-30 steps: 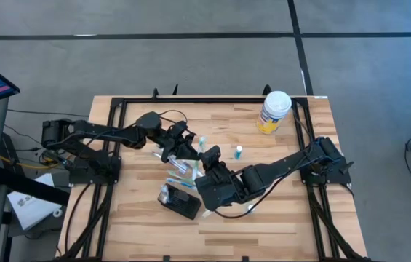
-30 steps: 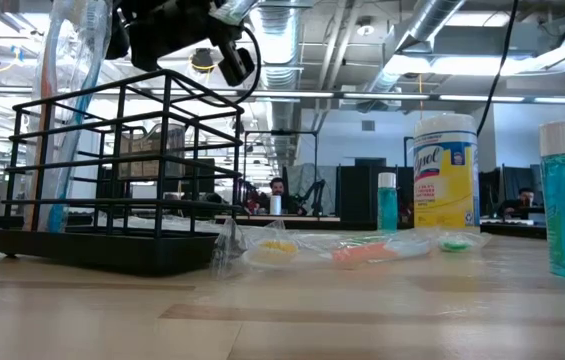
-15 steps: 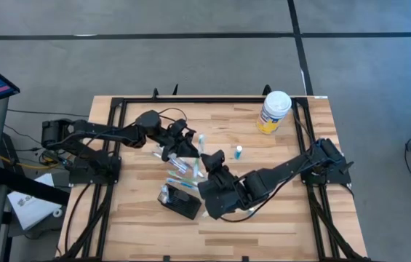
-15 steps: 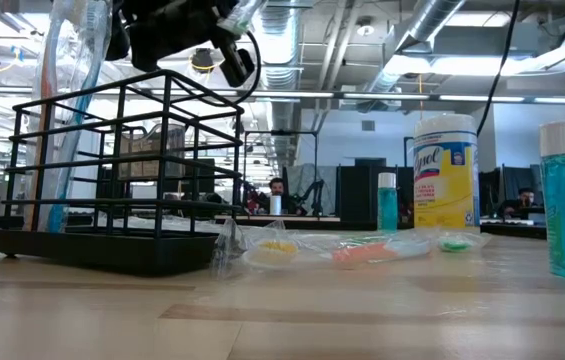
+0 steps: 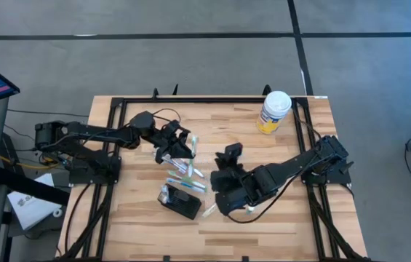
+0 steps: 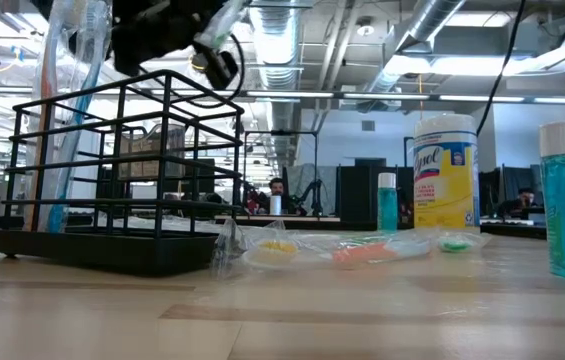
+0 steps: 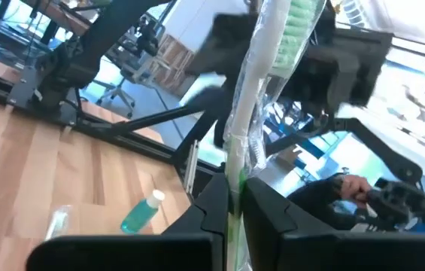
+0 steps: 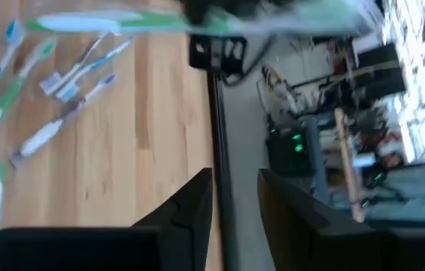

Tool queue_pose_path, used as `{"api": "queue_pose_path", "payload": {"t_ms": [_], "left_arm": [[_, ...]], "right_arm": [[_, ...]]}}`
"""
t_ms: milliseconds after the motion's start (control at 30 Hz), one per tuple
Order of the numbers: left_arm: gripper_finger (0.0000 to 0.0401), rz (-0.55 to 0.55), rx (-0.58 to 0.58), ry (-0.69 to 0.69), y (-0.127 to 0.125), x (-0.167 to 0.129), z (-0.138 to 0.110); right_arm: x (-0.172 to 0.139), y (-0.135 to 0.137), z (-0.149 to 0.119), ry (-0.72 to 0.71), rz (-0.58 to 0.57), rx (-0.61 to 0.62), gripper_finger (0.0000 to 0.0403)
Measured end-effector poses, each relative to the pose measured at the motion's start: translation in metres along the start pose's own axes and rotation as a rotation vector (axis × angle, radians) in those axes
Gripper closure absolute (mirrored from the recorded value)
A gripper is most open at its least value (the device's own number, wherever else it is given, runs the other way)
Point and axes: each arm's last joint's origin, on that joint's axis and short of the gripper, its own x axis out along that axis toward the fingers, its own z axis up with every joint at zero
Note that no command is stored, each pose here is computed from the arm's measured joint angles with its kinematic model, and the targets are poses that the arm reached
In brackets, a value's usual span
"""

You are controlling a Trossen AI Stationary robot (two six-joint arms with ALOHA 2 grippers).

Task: Pick & Place toothbrushing station
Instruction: Put the green toothbrush into the mesh organizer

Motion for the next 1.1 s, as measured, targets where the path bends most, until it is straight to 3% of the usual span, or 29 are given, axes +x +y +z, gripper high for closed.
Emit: {"api": "queue_pose_path", "payload": {"t_ms": [200,367,533,700,967,1100], "left_arm": [[0.039,-0.009,0.076,-0.028,-0.016,-0.021,-0.009],[0.039,-0.017,0.157,-0.055,-0.03,-0.038,-0.019],[0.0389,-0.022,0.172,-0.061,-0.036,-0.049,-0.032],[0.0389,-0.013,0.2,-0.05,-0.035,-0.055,-0.043],[0.0389,0.002,0.194,-0.045,-0.034,-0.056,-0.049],[0.0389,-0.013,0.214,-0.036,-0.036,-0.054,-0.051]], "right_arm": [[-0.001,-0.008,-0.012,0.057,-0.025,0.112,0.0305],[0.0,-0.015,-0.023,0.101,-0.11,0.179,0.0305],[0.003,-0.021,-0.032,0.149,-0.147,0.263,0.0305],[0.014,-0.017,-0.038,0.181,-0.167,0.257,0.0306],[0.013,-0.027,-0.08,0.208,-0.196,0.384,0.0328],[0.007,-0.031,-0.108,0.161,-0.184,0.507,0.035]]}}
